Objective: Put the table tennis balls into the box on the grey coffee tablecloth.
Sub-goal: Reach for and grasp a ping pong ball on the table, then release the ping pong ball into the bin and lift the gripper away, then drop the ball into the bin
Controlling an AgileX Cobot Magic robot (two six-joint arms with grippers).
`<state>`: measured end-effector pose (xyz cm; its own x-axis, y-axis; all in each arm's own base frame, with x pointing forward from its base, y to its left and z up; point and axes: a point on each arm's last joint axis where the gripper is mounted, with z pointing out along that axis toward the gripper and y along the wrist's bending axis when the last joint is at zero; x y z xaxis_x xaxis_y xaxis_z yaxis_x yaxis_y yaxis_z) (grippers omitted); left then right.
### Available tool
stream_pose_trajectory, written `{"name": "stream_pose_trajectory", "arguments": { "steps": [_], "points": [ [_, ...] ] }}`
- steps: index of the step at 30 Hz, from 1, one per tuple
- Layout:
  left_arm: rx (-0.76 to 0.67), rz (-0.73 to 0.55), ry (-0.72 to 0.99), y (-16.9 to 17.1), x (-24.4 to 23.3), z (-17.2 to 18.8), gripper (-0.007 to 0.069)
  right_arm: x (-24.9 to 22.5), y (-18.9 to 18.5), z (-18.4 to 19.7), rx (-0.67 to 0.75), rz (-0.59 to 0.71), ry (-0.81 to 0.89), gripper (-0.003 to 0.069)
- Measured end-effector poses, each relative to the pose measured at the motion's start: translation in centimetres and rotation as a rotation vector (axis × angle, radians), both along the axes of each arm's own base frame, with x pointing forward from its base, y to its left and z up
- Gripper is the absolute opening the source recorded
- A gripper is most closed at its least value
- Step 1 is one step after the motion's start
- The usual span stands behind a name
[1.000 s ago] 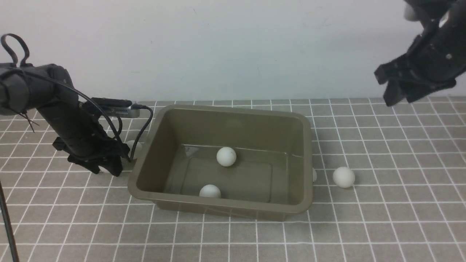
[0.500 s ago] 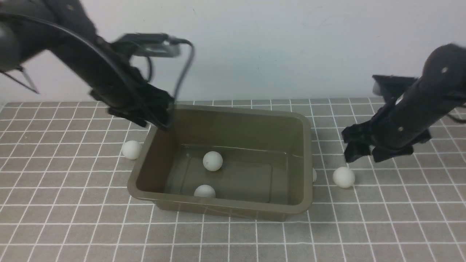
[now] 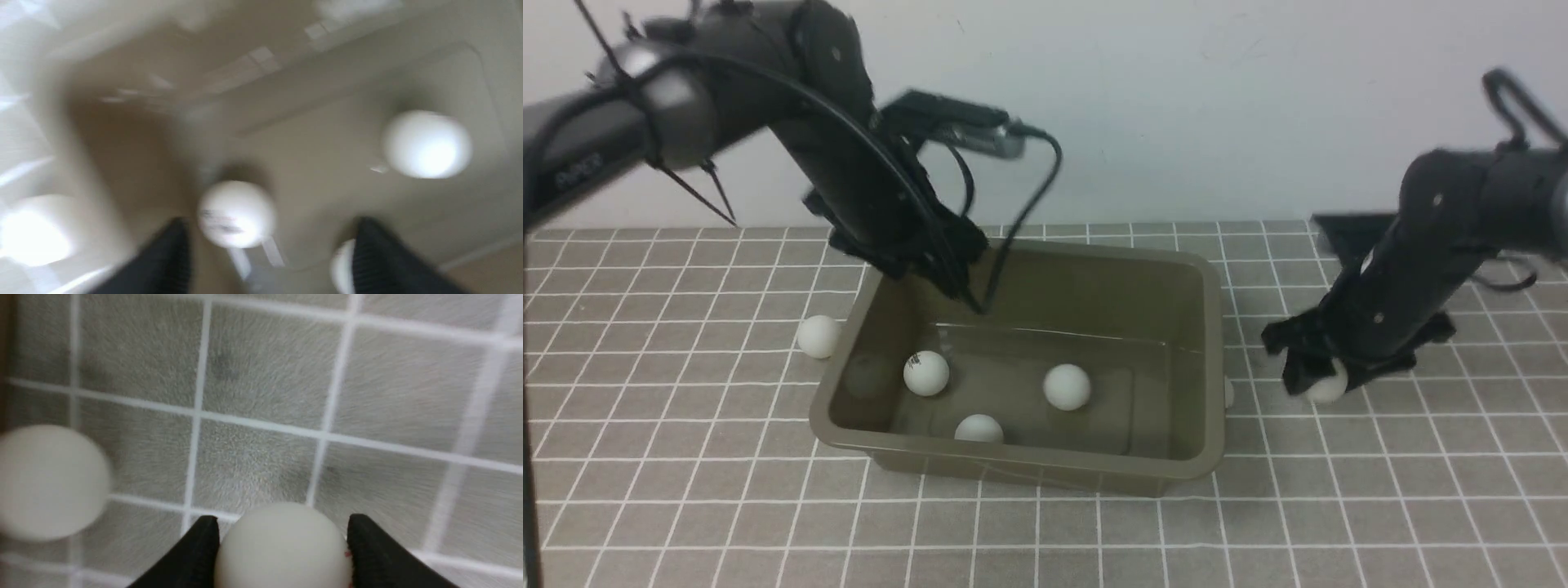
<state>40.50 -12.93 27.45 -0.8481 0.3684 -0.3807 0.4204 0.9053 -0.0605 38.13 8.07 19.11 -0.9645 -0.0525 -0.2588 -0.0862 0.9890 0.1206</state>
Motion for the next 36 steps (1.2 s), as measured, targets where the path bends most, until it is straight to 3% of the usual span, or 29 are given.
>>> {"name": "stream_pose_trajectory", "arguments": {
  "steps": [1, 2, 3, 4, 8, 12, 15, 16, 18, 19, 24, 26, 32, 36],
  "points": [
    [0.02, 0.047, -0.035, 1.8, 0.3, 1.4, 0.018, -0.1, 0.1, 3.3, 0.026, -0.006, -0.072, 0.0361],
    [0.022, 0.053, -0.04, 2.0, 0.3, 1.6, 0.018, -0.2, 0.1, 3.6, 0.028, -0.006, -0.08, 0.0361],
    [0.032, 0.1, -0.06, 4.0, 0.6, 2.3, 0.0083, -0.4, 0.7, 6.7, 0.067, 0.001, -0.16, 0.0361],
    [0.037, 0.142, -0.065, 5.7, 1.0, 2.4, 0.0035, -0.7, 1.3, 8.9, 0.092, 0.027, -0.221, 0.0361],
    [0.025, 0.262, -0.01, 10.3, 2.2, 0.6, 0.0, -1.0, 4.7, 11.8, 0.163, 0.153, -0.309, 0.0361],
    [-0.001, 0.263, 0.096, 11.4, 3.2, -3.0, 0.0043, -0.1, 8.4, 10.0, 0.195, 0.239, -0.267, 0.0363],
    [-0.02, 0.233, 0.149, 11.0, 3.8, -5.3, 0.0134, 0.6, 10.1, 8.2, 0.193, 0.274, -0.213, 0.0414],
    [-0.026, 0.212, 0.172, 10.5, 4.0, -6.4, 0.0213, 1.0, 10.7, 7.3, 0.188, 0.285, -0.182, 0.0479],
    [-0.026, 0.203, 0.185, 10.3, 4.2, -7.2, 0.0279, 1.2, 10.8, 7.3, 0.186, 0.289, -0.173, 0.0538],
    [-0.021, 0.192, 0.195, 9.9, 4.3, -7.9, 0.0358, 1.3, 10.7, 7.7, 0.18, 0.292, -0.175, 0.0587],
    [-0.015, 0.192, 0.176, 9.6, 5.1, -9.6, 0.0567, 1.0, 9.9, 10.0, 0.126, 0.311, -0.223, 0.064],
    [-0.012, 0.194, 0.172, 9.6, 5.2, -10.0, 0.0596, 0.6, 9.2, 11.0, 0.071, 0.321, -0.236, 0.0638],
    [0.031, 0.184, 0.196, 9.9, 5.5, -11.9, 0.0563, -0.1, 5.6, 13.4, -0.043, 0.262, -0.239, 0.0572],
    [0.045, 0.183, 0.202, 10.0, 5.5, -12.1, 0.0365, -0.1, 1.8, 14.6, -0.057, 0.176, -0.224, 0.047]
  ]
}}
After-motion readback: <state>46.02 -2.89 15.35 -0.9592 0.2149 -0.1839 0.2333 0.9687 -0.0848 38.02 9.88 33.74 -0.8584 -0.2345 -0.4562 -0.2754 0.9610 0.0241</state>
